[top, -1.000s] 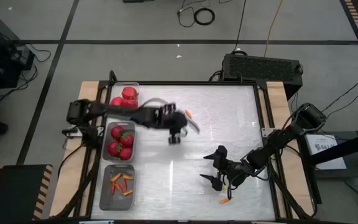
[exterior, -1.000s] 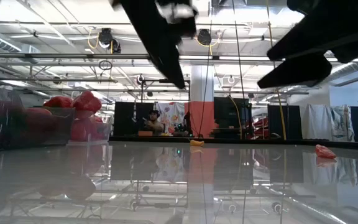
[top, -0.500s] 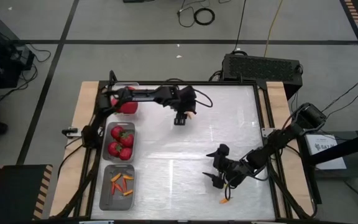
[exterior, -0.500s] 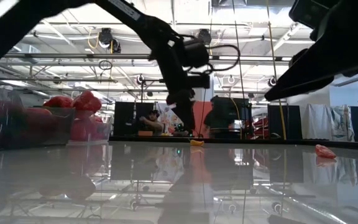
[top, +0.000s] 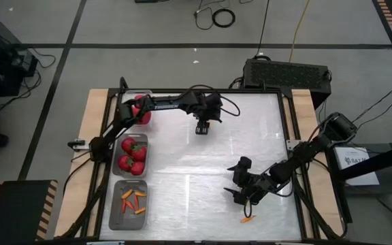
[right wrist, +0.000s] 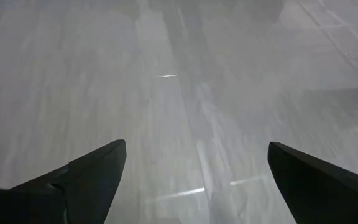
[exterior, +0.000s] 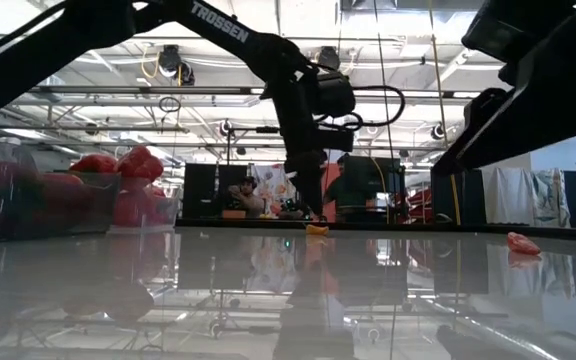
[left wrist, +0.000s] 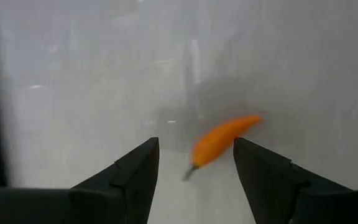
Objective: Sort produce into baskets
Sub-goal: Put the top orange chili pepper into the bottom black transparent bin
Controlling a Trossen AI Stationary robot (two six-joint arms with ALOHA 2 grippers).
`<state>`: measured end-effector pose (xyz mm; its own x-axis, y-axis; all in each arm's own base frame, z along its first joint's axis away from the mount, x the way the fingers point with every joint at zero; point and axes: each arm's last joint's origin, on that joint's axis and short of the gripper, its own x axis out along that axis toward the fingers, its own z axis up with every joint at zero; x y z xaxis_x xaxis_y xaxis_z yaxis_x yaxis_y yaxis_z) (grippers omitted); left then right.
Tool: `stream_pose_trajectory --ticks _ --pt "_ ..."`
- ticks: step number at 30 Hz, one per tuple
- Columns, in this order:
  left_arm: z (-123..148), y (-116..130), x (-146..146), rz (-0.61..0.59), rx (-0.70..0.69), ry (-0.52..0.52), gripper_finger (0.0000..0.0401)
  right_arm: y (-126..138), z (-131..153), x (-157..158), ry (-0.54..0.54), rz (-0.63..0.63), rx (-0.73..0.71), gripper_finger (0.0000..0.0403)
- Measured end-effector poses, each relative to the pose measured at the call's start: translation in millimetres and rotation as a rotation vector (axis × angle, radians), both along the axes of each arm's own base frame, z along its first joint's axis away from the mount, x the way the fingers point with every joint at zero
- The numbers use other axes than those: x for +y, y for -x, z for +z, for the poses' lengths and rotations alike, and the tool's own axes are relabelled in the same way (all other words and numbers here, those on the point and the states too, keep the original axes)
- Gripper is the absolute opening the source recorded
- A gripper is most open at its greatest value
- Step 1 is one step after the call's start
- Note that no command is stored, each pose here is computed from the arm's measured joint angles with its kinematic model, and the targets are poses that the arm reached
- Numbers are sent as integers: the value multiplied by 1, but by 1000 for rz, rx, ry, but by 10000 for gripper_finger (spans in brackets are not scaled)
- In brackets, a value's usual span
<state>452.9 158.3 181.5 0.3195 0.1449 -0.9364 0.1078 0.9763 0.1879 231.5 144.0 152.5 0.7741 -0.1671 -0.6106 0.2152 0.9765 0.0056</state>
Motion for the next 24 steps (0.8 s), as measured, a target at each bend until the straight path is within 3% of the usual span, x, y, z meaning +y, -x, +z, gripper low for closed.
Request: stream_pose_trajectory --ticks 10,13,16,24 --pt "-2 11 14 9 87 3 215 1 -1 1 -11 24 21 384" --pt "-7 18 15 -51 157 28 215 1 -1 1 -18 17 19 384" --pt "-15 20 16 -131 232 -13 215 1 -1 1 -22 13 16 384" --pt "-23 9 12 -346 265 -177 214 0 0 0 -34 -1 5 384"
